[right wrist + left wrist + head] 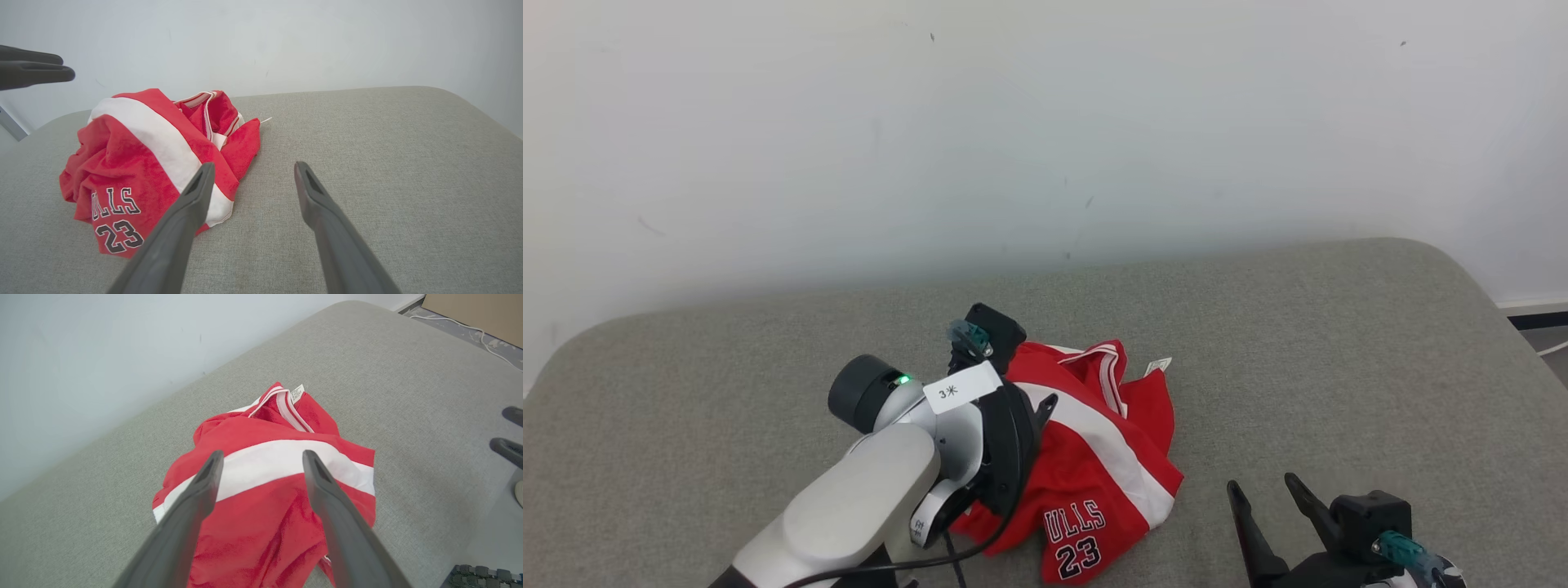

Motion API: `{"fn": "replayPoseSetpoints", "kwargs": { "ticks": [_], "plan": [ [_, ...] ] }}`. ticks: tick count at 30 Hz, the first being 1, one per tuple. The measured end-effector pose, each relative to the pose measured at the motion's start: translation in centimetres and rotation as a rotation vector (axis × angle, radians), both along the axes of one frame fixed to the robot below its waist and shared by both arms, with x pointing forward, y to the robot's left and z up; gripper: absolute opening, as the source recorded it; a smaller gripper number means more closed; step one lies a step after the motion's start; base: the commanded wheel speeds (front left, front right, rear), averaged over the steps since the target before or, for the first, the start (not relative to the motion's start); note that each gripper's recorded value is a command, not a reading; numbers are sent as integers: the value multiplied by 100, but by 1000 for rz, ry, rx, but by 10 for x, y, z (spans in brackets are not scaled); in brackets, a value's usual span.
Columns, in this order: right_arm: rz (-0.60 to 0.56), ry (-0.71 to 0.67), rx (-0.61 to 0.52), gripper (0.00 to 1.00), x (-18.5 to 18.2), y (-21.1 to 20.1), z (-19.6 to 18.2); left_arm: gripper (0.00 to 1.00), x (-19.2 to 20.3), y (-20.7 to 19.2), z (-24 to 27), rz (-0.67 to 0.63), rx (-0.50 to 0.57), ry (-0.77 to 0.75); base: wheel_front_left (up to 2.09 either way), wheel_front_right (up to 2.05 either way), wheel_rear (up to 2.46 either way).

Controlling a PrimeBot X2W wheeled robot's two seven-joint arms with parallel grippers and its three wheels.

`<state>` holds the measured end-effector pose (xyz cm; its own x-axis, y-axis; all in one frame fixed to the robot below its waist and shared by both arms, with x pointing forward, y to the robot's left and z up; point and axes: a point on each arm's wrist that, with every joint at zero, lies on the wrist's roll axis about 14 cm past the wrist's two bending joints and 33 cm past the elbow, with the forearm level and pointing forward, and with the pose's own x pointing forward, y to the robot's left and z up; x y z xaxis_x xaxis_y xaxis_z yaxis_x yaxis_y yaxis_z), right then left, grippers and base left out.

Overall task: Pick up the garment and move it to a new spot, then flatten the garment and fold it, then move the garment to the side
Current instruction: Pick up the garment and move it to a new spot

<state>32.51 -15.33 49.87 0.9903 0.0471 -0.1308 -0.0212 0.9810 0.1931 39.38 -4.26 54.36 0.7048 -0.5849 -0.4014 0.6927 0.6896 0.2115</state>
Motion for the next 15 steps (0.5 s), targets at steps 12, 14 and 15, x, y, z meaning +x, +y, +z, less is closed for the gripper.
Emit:
{"fn": "replayPoseSetpoints", "kwargs": {
  "ticks": [12,14,15],
  "plan": [
    [-18,16,8,100,-4,-4,-5,100,17,47,-42,94,151,136,0,0,0],
    [-23,25,8,100,-4,-6,-7,100,17,45,-48,87,145,174,0,0,0],
    [-25,30,9,100,-4,-7,-8,100,17,45,-51,87,149,185,0,0,0]
  ]
}}
